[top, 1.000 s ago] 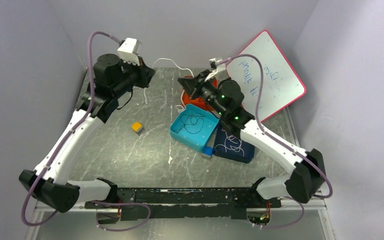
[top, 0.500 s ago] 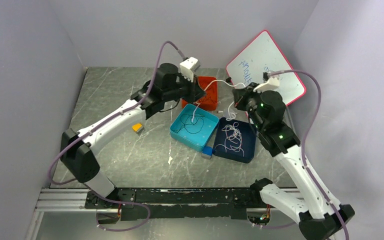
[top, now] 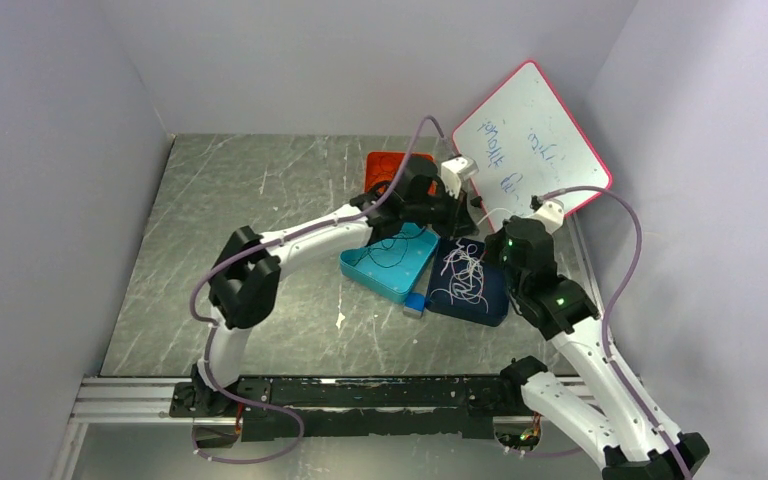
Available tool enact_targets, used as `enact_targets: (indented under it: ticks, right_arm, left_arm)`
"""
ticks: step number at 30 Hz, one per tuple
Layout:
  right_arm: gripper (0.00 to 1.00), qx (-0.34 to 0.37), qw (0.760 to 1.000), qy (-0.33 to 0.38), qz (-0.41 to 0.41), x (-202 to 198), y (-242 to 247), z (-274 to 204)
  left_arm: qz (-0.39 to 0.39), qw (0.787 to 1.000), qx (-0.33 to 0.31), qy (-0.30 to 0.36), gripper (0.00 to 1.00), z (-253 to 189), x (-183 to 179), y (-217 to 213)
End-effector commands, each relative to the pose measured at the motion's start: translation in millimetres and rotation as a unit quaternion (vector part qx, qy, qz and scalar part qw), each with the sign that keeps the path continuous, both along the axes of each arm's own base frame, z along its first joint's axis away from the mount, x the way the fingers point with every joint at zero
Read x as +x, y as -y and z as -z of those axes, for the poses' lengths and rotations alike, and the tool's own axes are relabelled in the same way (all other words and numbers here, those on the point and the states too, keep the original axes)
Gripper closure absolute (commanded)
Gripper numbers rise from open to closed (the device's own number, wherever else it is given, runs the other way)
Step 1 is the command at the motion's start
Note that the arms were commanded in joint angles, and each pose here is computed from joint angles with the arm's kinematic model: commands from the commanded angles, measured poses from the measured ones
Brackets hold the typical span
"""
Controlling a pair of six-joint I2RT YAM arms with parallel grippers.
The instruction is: Untangle the cables
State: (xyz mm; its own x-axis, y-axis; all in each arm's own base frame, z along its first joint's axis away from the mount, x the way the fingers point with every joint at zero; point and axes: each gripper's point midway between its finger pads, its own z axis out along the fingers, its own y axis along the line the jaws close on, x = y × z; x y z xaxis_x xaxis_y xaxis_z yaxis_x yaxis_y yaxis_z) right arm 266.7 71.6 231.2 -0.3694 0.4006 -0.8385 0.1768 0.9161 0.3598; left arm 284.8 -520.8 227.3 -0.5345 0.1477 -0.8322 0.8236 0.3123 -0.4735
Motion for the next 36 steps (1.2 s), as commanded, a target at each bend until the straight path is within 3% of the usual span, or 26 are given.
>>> enact_targets:
  ticks: [1,8,17,26,32,36]
  right_arm:
    - [1.0,-0.001,0.999,-0.011,0.047,-4.4,15.9,17.6]
    - [1.0,-0.007,0.998,-0.022,0.067,-4.3,22.3,45.2]
    - [1.0,0.018,0.996,-0.043,0.071,2.3,16.4,93.6]
    - [1.0,0.011,0.995,-0.077,0.069,12.7,21.1,129.7]
    - [0.74,0.009,0.992,-0.095,0.079,12.9,27.7,133.3]
    - [0.64,0.001,0.993,-0.078,0.089,14.3,33.7,117.4]
  left_arm:
    - [0.041,0.999,-0.034,0.01,0.93,-18.3,-14.1,26.6]
    - [0.052,0.999,-0.014,0.0,0.93,12.8,-18.8,40.0]
    - [0.031,0.998,0.038,-0.029,0.92,73.5,-24.5,20.4]
    - [0.017,0.996,0.07,-0.047,0.93,104.2,-24.9,6.5]
    - [0.012,0.996,0.078,-0.05,0.91,109.7,-25.1,3.4]
    - [0.0,0.995,0.083,-0.047,0.86,110.3,-21.0,0.6]
